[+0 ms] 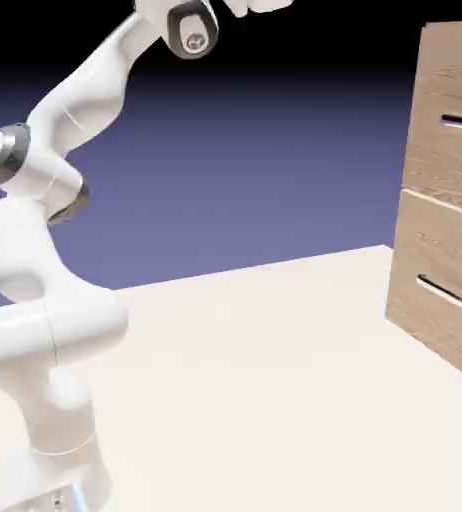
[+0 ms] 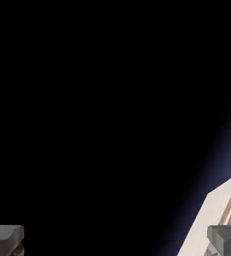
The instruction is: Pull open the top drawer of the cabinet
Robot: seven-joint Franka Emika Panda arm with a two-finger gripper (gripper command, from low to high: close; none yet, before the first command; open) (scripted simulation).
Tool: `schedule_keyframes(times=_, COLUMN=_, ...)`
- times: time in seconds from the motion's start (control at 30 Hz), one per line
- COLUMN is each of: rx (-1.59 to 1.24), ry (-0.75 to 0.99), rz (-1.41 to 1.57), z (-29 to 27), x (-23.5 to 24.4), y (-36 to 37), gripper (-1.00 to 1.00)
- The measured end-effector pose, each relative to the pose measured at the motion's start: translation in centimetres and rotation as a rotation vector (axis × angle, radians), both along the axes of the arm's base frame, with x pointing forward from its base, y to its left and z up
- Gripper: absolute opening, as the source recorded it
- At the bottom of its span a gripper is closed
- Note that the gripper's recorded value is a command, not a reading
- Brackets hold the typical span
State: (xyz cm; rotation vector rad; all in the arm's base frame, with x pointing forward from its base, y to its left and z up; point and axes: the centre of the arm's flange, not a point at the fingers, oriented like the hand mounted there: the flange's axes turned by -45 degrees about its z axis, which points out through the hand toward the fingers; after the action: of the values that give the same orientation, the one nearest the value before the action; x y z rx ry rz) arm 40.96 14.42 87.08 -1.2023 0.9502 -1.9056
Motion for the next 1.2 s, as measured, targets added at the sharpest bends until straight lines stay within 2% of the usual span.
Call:
schedule_keyframes(times=0.33, rx=0.147, ry=0.070, rz=0.172, z=-9.5, x=16.1, y=2.7, gripper=0.00)
schedule_keyframes(times=0.67, rx=0.463, ry=0.238, rz=0.294, z=-26.1, x=32.1, y=-5.1, gripper=0.00)
schedule_keyframes(times=0.7, rx=0.496, ry=0.251, rz=0.300, z=-27.6, x=33.1, y=-6.1, gripper=0.00)
schedule_keyframes(times=0.97, rx=0.495, ry=0.232, rz=0.305, z=-26.2, x=35.8, y=-5.9, gripper=0.00)
schedule_keyframes(times=1.17, rx=0.496, ry=0.250, rz=0.300, z=-27.6, x=38.1, y=-6.1, gripper=0.00)
schedule_keyframes(times=1.2, rx=0.496, ry=0.251, rz=0.300, z=-27.6, x=38.1, y=-6.1, gripper=-1.00)
